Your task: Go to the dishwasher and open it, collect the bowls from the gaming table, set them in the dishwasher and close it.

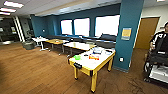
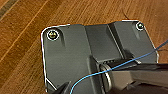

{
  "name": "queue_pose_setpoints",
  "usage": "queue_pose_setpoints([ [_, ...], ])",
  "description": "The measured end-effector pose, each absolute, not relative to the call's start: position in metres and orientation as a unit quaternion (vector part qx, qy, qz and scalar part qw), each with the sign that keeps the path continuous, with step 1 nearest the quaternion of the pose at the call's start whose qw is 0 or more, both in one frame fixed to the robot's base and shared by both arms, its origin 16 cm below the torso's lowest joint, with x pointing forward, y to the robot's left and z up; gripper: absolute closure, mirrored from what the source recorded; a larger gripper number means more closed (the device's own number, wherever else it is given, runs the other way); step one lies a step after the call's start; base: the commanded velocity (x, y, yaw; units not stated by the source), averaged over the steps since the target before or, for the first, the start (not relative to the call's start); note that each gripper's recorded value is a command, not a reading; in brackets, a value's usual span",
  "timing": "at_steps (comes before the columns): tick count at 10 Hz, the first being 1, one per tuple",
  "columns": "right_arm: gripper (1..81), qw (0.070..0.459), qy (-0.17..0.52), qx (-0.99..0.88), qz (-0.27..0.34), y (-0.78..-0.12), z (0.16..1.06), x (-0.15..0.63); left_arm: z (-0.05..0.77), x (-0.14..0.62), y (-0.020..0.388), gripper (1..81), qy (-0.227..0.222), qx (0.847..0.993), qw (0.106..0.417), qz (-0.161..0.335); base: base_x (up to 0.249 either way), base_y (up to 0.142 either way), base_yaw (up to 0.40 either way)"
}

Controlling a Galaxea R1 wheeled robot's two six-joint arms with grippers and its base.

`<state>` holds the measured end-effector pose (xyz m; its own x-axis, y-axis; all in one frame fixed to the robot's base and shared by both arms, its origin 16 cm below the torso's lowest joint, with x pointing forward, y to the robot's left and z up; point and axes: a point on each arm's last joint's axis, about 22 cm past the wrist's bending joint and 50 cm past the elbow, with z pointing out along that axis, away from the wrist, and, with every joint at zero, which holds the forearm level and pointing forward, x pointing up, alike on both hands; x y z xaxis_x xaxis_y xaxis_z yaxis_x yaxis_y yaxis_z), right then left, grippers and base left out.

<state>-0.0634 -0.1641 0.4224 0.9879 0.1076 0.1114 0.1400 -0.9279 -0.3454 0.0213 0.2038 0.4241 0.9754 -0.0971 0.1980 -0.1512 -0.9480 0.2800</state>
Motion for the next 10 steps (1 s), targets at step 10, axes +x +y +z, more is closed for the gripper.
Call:
queue_pose_setpoints([
  [10,1.0,0.181,-0.065,-0.98,-0.046,-0.16,0.423,-0.063,0.424,0.018,0.204,1.0,-0.063,0.983,0.148,0.089,0.0,0.0,-0.115],
])
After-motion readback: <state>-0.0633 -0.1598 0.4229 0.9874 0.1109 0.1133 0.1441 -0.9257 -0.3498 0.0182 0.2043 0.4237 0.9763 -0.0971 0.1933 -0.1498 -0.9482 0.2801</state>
